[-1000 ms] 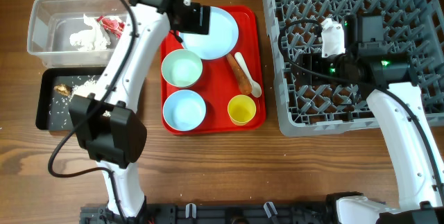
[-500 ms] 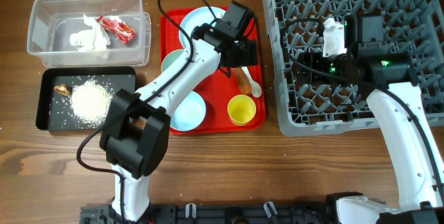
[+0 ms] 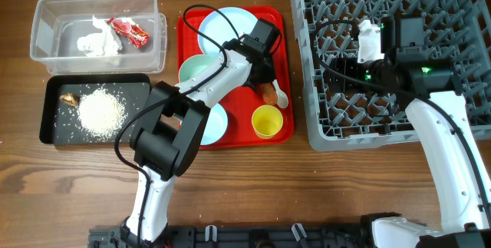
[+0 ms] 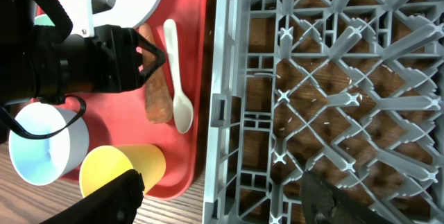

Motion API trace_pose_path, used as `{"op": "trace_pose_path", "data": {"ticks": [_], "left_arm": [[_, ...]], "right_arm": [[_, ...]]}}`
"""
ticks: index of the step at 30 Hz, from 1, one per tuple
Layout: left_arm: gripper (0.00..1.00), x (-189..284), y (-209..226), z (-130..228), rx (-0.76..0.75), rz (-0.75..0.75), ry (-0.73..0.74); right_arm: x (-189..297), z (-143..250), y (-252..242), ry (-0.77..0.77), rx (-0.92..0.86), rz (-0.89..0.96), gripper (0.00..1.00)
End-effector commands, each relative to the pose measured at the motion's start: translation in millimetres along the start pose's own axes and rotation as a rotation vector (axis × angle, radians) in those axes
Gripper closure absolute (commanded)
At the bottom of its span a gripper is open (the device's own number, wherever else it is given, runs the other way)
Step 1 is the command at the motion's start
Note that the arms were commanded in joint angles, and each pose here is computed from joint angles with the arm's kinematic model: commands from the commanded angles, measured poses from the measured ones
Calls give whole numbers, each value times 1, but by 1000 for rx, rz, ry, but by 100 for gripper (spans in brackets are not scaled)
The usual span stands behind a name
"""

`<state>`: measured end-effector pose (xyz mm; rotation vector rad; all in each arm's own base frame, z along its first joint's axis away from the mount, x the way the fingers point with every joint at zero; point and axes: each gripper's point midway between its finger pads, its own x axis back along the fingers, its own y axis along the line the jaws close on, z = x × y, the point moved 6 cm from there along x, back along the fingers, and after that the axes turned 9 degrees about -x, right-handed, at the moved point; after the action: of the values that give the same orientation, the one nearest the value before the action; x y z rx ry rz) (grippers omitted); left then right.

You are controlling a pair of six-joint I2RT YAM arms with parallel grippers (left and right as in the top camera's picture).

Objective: Sort waste into correct bins and load items into the dishwasher rack
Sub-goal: 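Grasp the carrot on the red tray with the left gripper, then place the carrot onto the black tray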

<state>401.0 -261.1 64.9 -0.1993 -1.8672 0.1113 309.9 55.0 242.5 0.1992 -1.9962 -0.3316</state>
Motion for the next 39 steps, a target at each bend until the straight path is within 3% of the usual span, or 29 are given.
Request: {"op": "trace_pose_path", "data": {"ticks": [1, 5, 10, 16, 20, 23, 24, 28, 31, 39], "left_arm": [[81, -22, 7, 16, -2, -42, 66], [92, -4, 5, 0, 3, -26, 31], [92, 78, -13, -38, 7, 60, -145], [92, 152, -3, -53, 39, 99, -270], [92, 228, 70, -43, 156, -100, -320], [92, 254, 132, -24, 271, -274, -265], [92, 259, 163, -20, 374, -341, -243], [96, 252, 254, -5, 700, -448, -212], [96, 229, 311, 15, 854, -495, -195], [96, 147, 380, 74, 1031, -473, -242]], "right_arm": [[3, -4, -1, -13, -3, 15, 25], [3, -3, -1, -10, -3, 16, 25], [3, -4, -2, -14, -3, 23, 24], [3, -3, -2, -13, -3, 23, 24], [3, -4, -2, -14, -3, 23, 24], [3, -4, -2, -14, -4, 22, 24], [3, -4, -2, -14, -4, 22, 24], [3, -2, -2, -7, -6, 24, 21], [3, 0, -3, 7, -9, 27, 21], [3, 5, -4, 31, -16, 32, 21]]}}
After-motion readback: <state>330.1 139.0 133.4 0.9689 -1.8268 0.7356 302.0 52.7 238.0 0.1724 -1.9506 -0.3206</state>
